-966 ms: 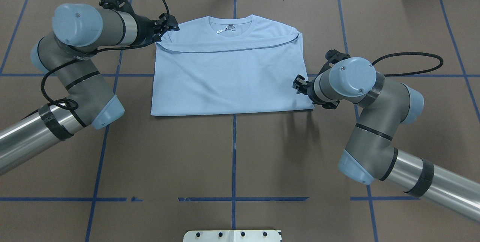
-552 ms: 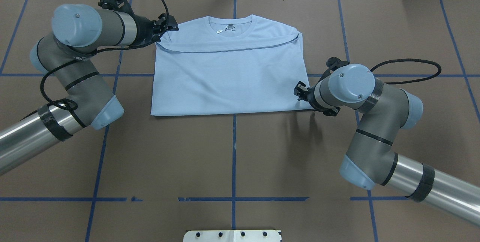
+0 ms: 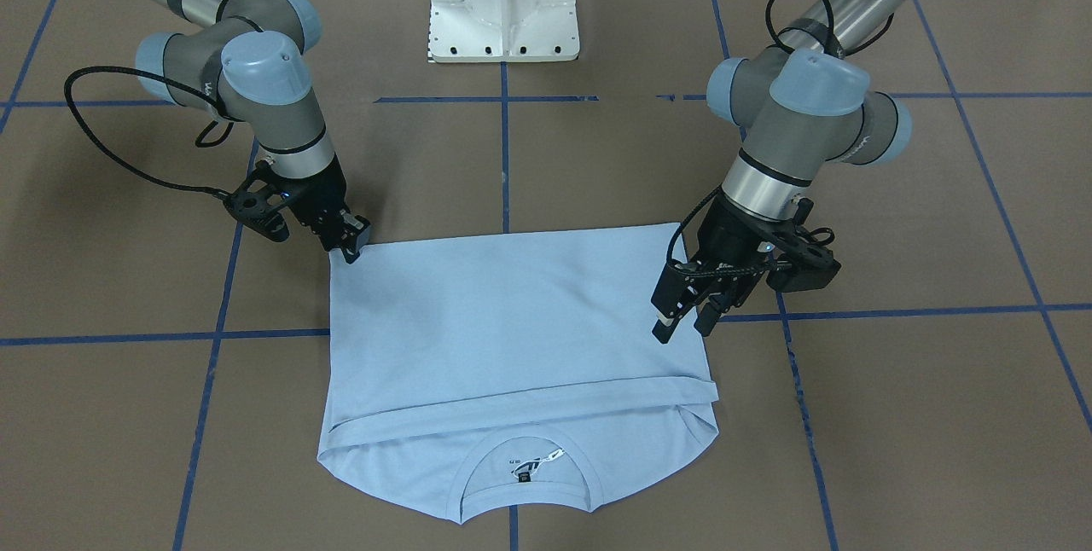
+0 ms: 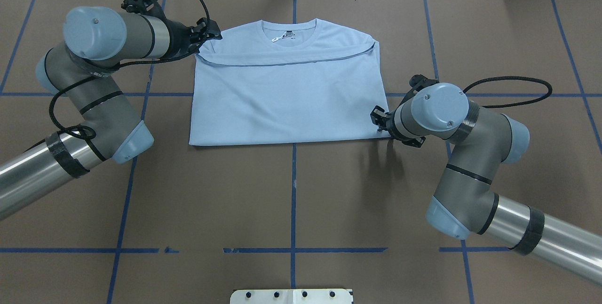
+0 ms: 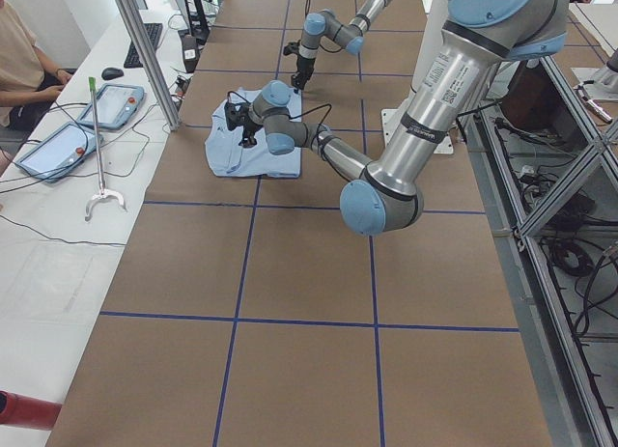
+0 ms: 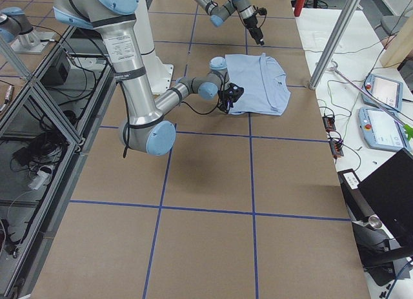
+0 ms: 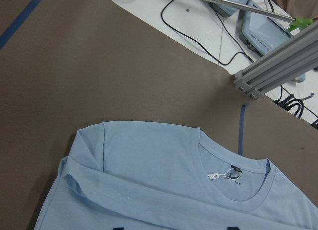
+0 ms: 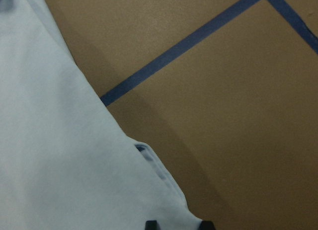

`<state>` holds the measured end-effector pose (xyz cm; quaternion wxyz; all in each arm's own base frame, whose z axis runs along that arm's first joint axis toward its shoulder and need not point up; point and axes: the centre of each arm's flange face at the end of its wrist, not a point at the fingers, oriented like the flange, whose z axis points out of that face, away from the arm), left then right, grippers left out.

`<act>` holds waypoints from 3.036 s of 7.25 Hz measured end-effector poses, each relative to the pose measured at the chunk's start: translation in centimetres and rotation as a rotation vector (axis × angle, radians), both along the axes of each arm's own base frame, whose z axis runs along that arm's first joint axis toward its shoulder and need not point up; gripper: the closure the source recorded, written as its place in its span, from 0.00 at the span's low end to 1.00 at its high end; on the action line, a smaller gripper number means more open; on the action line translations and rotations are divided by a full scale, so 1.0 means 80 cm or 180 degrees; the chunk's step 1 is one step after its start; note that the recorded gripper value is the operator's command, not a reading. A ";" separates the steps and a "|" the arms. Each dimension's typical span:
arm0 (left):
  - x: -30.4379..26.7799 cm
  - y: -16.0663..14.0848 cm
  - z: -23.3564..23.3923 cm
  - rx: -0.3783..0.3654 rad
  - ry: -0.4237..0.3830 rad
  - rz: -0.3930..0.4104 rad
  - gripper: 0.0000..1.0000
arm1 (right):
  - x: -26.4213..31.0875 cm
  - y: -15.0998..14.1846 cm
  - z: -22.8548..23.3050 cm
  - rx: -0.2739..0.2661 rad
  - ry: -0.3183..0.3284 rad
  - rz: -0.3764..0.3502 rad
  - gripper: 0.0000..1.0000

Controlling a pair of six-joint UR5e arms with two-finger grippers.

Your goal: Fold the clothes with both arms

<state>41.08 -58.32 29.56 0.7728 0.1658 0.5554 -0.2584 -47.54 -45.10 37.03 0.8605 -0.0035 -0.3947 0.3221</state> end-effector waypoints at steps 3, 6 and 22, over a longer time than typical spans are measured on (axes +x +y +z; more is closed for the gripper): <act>0.000 0.001 0.007 -0.0018 -0.0021 0.0004 0.25 | 0.003 0.000 -0.005 0.0012 -0.0020 0.0006 1.00; -0.002 0.007 -0.007 0.0026 0.0039 0.0027 0.01 | 0.051 0.044 -0.027 0.0024 -0.0197 -0.0035 1.00; 0.125 0.314 0.015 -0.0993 0.0002 0.0602 0.21 | 0.078 0.245 -0.116 -0.0390 -0.0420 -0.0319 0.00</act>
